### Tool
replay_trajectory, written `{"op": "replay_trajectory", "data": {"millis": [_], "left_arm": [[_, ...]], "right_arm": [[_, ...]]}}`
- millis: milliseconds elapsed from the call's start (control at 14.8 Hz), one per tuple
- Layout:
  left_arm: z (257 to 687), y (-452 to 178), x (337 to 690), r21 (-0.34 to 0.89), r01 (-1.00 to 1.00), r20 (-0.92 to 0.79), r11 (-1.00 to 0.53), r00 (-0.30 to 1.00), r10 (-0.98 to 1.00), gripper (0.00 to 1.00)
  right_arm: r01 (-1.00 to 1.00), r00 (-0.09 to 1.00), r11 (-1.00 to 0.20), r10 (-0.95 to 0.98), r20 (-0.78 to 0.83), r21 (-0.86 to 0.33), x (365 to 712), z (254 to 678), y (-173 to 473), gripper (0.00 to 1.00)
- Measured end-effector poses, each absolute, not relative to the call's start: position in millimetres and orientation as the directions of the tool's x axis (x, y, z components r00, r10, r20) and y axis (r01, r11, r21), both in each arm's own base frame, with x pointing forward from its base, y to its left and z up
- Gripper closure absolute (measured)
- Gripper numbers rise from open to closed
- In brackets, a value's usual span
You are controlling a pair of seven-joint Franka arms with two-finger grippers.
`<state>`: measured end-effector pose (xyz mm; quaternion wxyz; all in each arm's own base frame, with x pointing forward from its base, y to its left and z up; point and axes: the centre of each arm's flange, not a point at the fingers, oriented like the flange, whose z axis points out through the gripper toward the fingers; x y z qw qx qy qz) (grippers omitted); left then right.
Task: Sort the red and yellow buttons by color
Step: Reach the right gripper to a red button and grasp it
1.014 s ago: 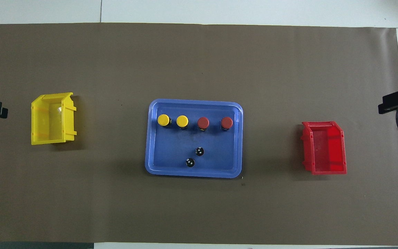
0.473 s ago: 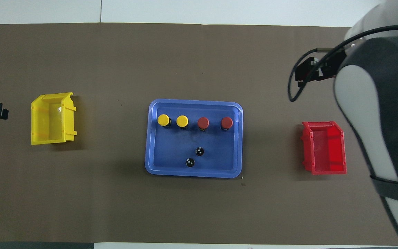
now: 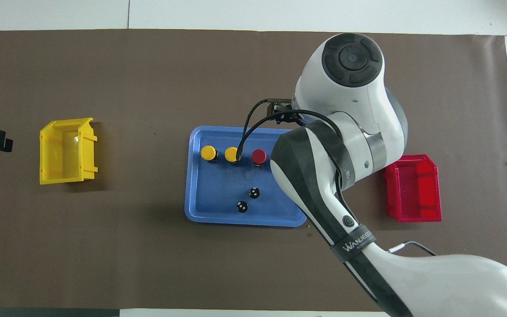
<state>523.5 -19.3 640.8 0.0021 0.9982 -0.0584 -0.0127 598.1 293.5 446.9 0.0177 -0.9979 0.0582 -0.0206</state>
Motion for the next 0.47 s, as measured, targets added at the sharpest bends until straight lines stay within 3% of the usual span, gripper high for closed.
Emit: {"op": "replay_trajectory", "data": {"millis": [473], "left_arm": [[640.8,-16.8,523.6,0.006,-0.112,-0.025,-0.994,0.993,-0.112,0.00]], "right_arm": [[-0.109,0.994,-0.994,-0.109,0.023,-0.025,574.8,375.0,294.7,0.04]]}}
